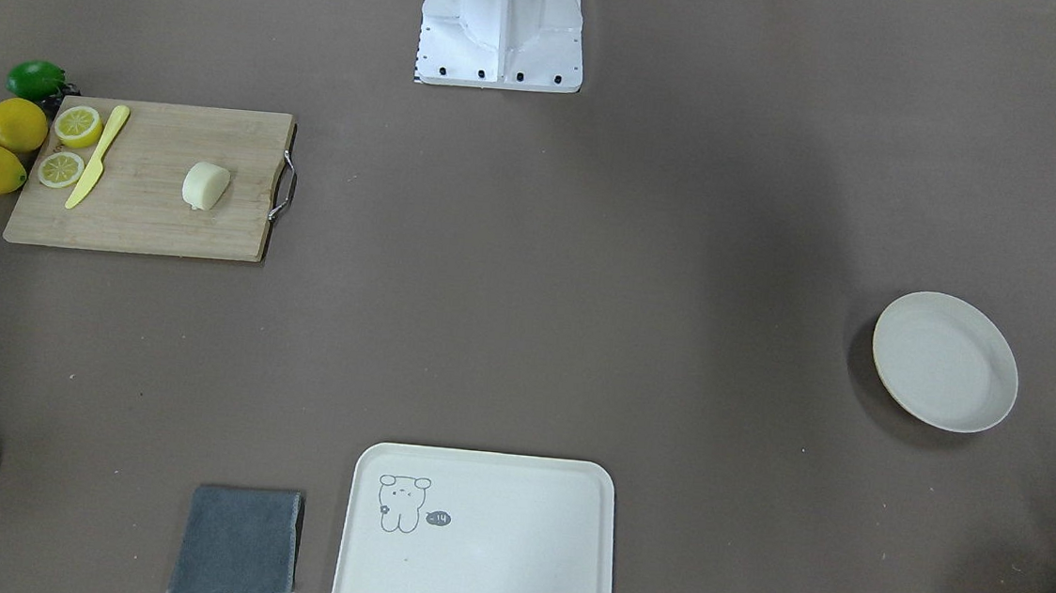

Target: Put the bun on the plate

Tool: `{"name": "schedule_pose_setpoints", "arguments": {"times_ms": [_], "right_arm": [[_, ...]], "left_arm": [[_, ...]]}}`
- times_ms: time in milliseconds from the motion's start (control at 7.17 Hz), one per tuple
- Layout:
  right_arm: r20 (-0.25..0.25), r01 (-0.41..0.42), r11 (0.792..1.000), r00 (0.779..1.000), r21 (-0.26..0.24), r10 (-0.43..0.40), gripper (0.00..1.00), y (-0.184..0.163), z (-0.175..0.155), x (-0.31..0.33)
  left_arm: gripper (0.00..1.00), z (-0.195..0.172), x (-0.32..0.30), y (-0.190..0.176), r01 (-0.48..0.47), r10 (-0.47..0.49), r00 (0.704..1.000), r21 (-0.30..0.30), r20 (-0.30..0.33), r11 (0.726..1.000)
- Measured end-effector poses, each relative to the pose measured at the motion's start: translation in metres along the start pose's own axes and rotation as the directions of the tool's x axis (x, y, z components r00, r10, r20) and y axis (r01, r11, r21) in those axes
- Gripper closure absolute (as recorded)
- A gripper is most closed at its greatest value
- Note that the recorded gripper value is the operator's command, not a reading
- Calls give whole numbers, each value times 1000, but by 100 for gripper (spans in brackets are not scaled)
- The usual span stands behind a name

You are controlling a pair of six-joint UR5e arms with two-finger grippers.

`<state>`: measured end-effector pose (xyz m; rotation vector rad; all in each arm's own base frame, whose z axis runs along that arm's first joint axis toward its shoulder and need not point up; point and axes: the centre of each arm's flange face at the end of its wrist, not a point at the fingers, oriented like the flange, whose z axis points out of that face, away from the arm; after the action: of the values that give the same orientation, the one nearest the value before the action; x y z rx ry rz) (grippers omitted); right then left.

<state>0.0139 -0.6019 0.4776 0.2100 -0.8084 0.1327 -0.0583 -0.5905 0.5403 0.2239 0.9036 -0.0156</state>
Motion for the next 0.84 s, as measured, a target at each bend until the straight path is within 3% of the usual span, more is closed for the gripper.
{"name": "schedule_pose_setpoints", "arguments": {"times_ms": [837], "right_arm": [[0, 9, 1000, 1000, 6, -9, 0, 4, -2, -3]], "left_arm": [[3, 112, 9, 39, -136, 131, 990, -155, -43, 978]]}}
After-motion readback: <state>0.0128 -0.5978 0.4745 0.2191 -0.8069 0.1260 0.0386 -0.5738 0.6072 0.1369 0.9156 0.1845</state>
